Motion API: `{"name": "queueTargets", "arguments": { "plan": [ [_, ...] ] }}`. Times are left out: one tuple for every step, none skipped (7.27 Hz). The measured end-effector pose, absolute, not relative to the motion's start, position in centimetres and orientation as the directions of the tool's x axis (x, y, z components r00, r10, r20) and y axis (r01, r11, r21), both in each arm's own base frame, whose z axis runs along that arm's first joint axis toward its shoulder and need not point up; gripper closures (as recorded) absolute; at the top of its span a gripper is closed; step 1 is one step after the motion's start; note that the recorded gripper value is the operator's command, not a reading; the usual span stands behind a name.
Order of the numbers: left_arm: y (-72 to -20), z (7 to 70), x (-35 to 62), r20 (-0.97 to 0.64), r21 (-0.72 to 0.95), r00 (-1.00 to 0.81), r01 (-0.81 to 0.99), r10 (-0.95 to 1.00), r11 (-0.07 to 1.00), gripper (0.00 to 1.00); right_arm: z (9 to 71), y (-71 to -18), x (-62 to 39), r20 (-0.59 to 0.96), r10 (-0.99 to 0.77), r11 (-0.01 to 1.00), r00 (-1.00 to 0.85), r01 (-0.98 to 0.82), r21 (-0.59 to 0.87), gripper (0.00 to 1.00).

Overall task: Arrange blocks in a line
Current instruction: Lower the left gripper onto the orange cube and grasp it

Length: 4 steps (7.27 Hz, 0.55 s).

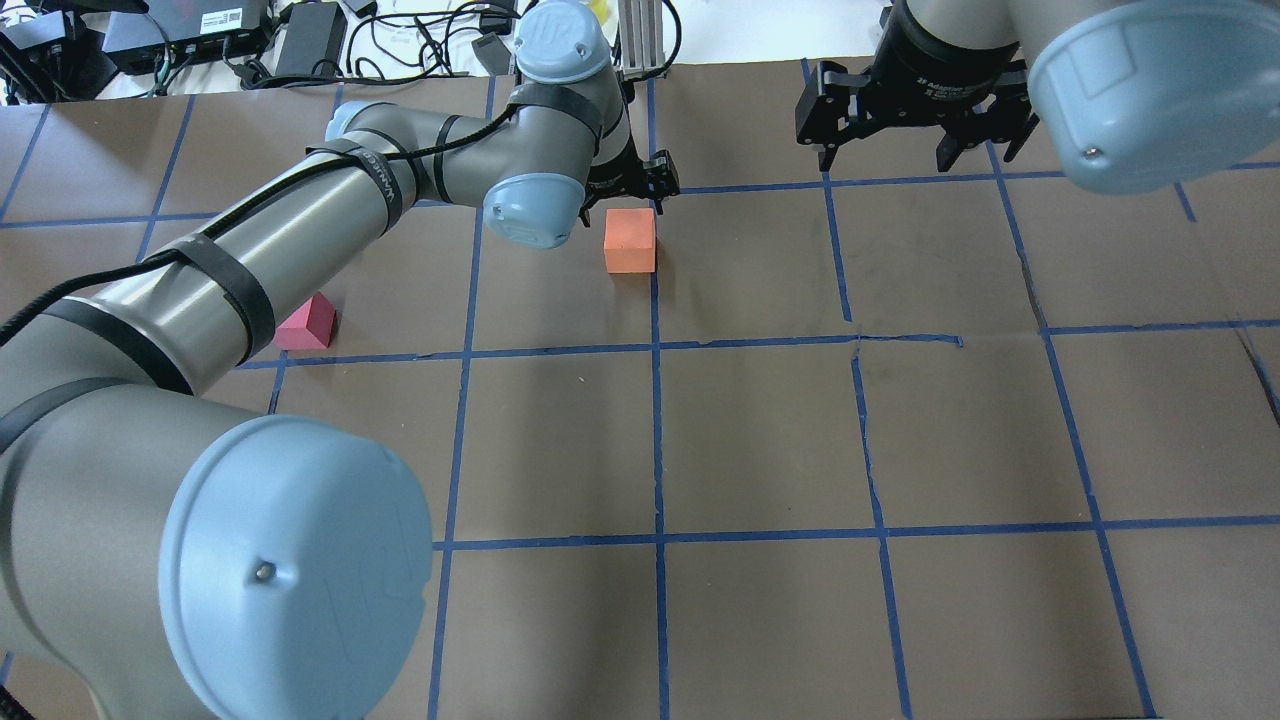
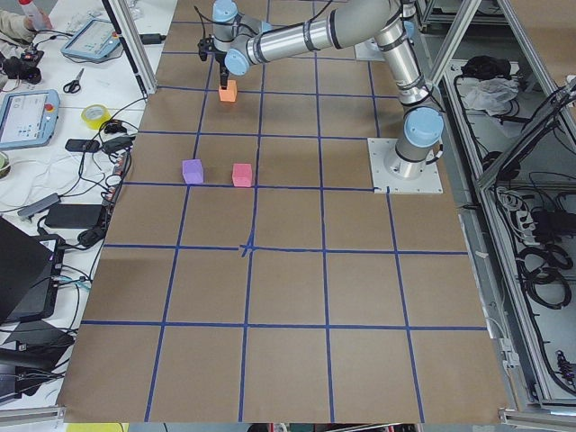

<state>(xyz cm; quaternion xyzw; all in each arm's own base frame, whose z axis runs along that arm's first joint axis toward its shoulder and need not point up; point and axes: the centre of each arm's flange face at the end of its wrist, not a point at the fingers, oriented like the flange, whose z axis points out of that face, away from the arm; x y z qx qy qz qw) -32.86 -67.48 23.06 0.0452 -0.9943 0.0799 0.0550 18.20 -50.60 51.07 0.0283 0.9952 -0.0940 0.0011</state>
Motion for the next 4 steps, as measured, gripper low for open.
{"name": "queueTargets", "arguments": {
  "plan": [
    [-67.7, 22.0, -33.0, 0.118, -0.156, -0.989, -0.101, -0.083, 0.983, 0.0, 51.1, -50.6, 18.2, -0.009, 0.057, 0.981, -0.998, 0.057, -0.188, 0.0],
    [-67.8, 21.3, -33.2, 0.118, -0.156, -0.989, -0.103, -0.085, 0.982, 0.0, 51.1, -50.6, 18.2, -0.01, 0.056, 0.98, -0.998, 0.057, -0.188, 0.0],
    [-67.9, 20.6, -33.2, 0.117, -0.152, -0.99, -0.102, -0.085, 0.983, 0.0, 51.1, -50.6, 18.2, -0.01, 0.056, 0.981, -0.998, 0.057, -0.188, 0.0],
    [-67.9, 20.1, -33.3, 0.114, -0.146, -0.99, -0.102, -0.085, 0.984, 0.15, 51.1, -50.6, 18.2, -0.01, 0.057, 0.981, -0.998, 0.057, -0.187, 0.0]
  ]
}}
